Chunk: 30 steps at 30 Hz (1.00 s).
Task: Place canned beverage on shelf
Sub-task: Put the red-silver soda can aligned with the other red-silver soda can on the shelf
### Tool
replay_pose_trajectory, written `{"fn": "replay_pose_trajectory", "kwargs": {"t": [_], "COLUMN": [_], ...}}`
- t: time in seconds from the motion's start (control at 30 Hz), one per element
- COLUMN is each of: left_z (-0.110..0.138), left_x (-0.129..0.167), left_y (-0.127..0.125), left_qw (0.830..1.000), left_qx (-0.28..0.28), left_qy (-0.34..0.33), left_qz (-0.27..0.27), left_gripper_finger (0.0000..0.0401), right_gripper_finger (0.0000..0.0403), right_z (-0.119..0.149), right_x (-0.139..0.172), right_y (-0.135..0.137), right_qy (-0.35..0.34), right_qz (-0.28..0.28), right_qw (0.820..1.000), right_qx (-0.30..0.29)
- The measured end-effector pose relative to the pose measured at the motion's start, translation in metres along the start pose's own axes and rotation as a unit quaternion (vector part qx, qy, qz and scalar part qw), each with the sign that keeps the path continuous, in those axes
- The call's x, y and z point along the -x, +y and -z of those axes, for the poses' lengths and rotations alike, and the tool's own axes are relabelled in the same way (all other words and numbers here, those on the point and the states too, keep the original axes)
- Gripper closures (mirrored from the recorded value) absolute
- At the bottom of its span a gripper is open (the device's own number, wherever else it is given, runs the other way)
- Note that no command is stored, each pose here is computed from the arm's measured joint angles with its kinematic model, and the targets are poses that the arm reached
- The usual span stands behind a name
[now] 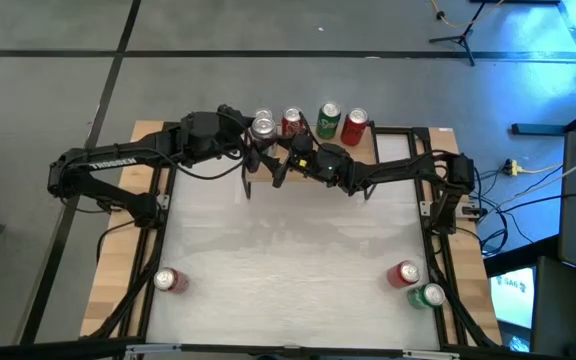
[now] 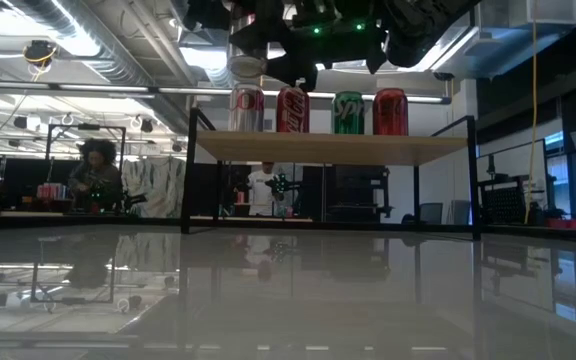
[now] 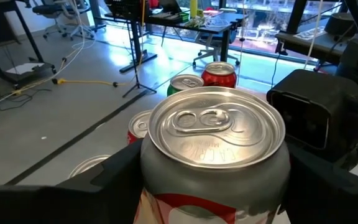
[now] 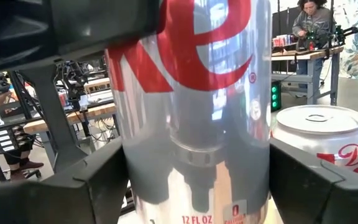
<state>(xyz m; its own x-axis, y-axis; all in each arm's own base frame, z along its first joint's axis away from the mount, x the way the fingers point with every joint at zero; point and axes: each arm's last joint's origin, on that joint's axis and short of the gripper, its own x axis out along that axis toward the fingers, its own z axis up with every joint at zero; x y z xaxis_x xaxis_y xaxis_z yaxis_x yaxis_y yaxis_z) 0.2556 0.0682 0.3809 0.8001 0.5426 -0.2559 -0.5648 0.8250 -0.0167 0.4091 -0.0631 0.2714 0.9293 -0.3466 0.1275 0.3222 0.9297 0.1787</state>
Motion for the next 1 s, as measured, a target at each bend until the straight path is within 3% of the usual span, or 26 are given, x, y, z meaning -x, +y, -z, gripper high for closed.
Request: {"fn": "replay_pose_trajectory", "kwargs": {"t": [0.3, 1.0], "left_z": [0.0006, 0.0001], "left_x": [-0.0003, -0.0002], "left_y": [-0.0008, -0.0006], "left_qw": [1.0, 1.0], "left_qx": [0.001, 0.001], "left_qy": [0.003, 0.001], "left_qz": [0.009, 0.004], "left_gripper_finger": [0.0117, 0.0117], "right_gripper_finger": [0.0051, 0.0007], "right_z": [-0.0001, 0.0006], "right_x": [0.0, 0.0], "right_y": [0.0005, 0.0015], "right_qy": [0.0, 0.005], "right_qz": [-0.008, -0.027], "right_qw": [1.0, 0.999], "right_qx": [0.002, 0.018]}}
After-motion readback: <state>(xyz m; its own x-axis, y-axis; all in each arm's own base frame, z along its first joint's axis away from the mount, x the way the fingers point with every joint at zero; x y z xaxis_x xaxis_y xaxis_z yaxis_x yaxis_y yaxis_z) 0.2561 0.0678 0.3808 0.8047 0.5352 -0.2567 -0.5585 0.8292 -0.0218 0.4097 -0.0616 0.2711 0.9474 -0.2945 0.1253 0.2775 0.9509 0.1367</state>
